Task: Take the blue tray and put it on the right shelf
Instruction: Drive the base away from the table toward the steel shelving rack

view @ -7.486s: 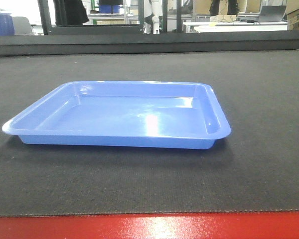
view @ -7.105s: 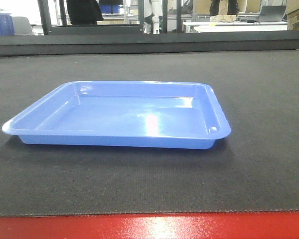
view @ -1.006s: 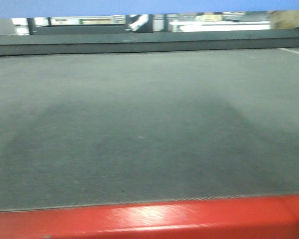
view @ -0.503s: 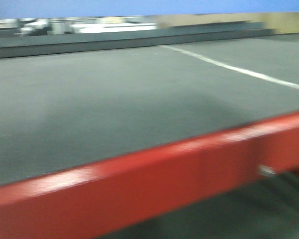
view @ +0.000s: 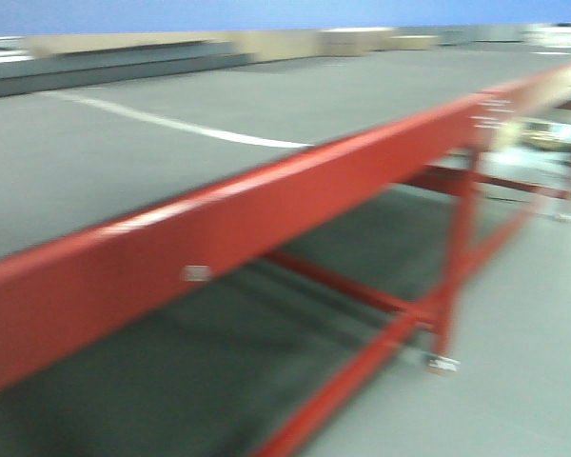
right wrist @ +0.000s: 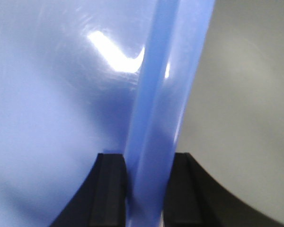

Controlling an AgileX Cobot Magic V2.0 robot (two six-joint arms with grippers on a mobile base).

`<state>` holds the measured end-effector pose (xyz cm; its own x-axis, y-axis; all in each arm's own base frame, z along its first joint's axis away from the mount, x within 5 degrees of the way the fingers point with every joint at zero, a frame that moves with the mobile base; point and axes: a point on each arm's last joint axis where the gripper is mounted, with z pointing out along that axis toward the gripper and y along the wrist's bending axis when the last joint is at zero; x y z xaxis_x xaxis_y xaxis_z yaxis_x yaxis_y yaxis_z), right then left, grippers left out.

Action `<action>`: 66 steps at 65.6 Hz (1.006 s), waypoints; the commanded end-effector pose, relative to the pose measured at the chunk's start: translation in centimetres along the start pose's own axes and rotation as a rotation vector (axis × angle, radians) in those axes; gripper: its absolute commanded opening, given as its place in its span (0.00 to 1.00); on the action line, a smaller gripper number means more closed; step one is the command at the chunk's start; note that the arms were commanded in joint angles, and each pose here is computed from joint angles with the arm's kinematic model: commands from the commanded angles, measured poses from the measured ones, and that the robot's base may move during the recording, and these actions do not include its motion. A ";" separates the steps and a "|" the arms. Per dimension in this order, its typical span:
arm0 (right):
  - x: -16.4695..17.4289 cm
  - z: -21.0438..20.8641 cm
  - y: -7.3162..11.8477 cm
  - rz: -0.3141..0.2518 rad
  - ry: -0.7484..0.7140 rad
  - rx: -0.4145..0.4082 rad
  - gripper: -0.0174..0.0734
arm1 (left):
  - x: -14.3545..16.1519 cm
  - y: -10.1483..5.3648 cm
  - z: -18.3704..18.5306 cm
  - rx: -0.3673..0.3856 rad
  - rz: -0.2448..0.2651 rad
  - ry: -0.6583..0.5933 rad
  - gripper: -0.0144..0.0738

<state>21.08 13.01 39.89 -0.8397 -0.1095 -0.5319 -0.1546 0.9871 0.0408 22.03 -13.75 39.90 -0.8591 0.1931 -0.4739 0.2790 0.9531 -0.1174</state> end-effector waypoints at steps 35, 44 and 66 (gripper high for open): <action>-0.6 -1.6 0.2 -0.033 -0.093 -0.056 0.25 | 0.9 -0.7 -1.6 0.047 0.043 0.037 0.11; -0.6 -1.6 0.2 -0.033 -0.093 -0.056 0.25 | 0.9 -0.7 -1.6 0.047 0.043 0.037 0.11; -0.6 -1.6 0.2 -0.033 -0.093 -0.056 0.25 | 0.9 -0.7 -1.6 0.047 0.043 0.037 0.11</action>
<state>21.08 13.01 39.89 -0.8397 -0.1095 -0.5319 -0.1546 0.9871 0.0408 22.03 -13.75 39.90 -0.8591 0.1931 -0.4739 0.2790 0.9531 -0.1174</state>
